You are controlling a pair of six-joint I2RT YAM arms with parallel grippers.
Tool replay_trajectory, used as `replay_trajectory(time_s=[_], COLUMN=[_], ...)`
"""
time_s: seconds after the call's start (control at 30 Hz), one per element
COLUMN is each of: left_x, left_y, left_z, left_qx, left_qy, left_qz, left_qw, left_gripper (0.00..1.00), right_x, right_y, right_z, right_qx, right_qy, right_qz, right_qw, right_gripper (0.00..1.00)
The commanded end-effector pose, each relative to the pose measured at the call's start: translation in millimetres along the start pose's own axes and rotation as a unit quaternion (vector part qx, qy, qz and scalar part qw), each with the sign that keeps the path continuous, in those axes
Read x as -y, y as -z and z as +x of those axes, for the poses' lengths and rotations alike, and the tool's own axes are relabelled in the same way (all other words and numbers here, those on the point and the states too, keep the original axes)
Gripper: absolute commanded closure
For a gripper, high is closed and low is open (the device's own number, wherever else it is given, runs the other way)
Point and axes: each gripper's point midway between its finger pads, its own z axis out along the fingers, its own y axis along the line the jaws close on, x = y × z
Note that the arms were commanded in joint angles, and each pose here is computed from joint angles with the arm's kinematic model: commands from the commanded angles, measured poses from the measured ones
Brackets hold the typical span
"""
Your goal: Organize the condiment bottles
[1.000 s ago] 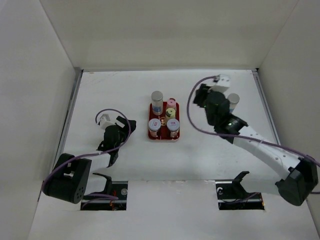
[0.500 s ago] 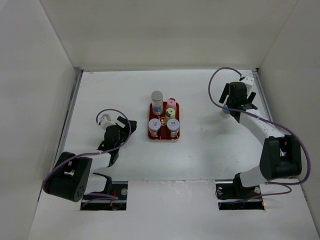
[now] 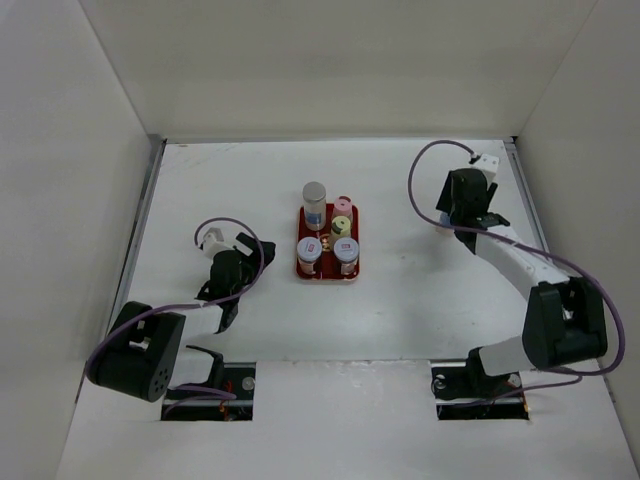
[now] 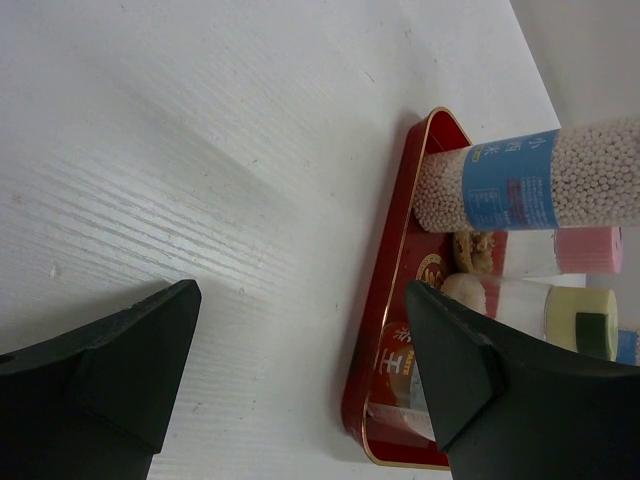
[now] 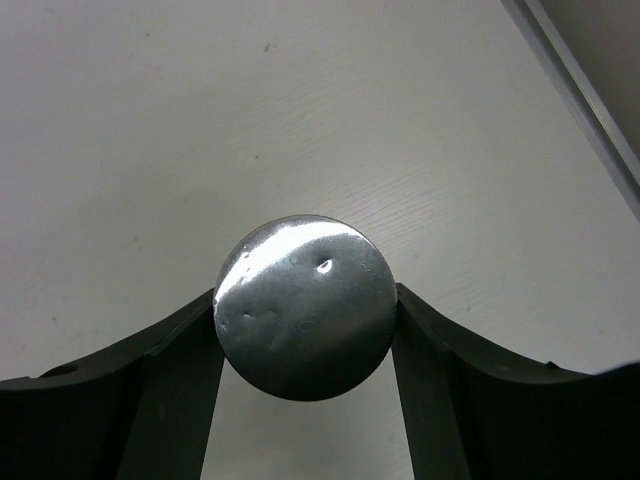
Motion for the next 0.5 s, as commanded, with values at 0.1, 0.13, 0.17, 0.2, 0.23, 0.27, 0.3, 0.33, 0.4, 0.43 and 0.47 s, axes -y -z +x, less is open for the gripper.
replay_trajectory(time_s=[0.1, 0.13, 0.17, 0.2, 0.23, 0.27, 0.3, 0.33, 0.4, 0.43, 0.47], left_x=[25, 26, 26, 27, 28, 26, 25, 24, 24, 25, 25], left_y=[-4, -4, -3, -2, -1, 0, 0, -1, 0, 1, 2], left_z=[-14, -14, -14, -16, -18, -20, -20, -20, -21, -24, -26], left_qx=[0.023, 0.021, 0.022, 0.027, 0.030, 0.034, 0.035, 0.035, 0.035, 0.039, 0.043], left_qy=[0.005, 0.005, 0.005, 0.006, 0.007, 0.007, 0.007, 0.008, 0.009, 0.010, 0.011], left_qz=[0.035, 0.037, 0.038, 0.040, 0.041, 0.039, 0.037, 0.036, 0.038, 0.039, 0.038], left_qw=[0.999, 0.999, 0.999, 0.999, 0.999, 0.999, 0.999, 0.999, 0.999, 0.998, 0.998], left_gripper=[0.17, 0.17, 0.17, 0.17, 0.17, 0.17, 0.17, 0.17, 0.17, 0.17, 0.17], right_x=[-65, -77, -89, -102, -116, -131, -141, -157, -186, -202, -218], right_y=[109, 128, 145, 162, 178, 195, 205, 217, 238, 247, 254], right_z=[-106, -111, -115, -117, -120, -121, -121, -121, -118, -115, -111], right_qx=[0.170, 0.178, 0.183, 0.185, 0.188, 0.189, 0.188, 0.186, 0.180, 0.176, 0.172], right_qy=[-0.046, -0.048, -0.050, -0.053, -0.053, -0.052, -0.051, -0.047, -0.039, -0.034, -0.025], right_qz=[-0.125, -0.149, -0.174, -0.201, -0.227, -0.253, -0.269, -0.293, -0.330, -0.346, -0.360], right_qw=[0.976, 0.972, 0.966, 0.960, 0.954, 0.947, 0.943, 0.937, 0.926, 0.921, 0.916], right_gripper=[0.47, 0.47, 0.47, 0.47, 0.46, 0.46, 0.46, 0.46, 0.45, 0.45, 0.45])
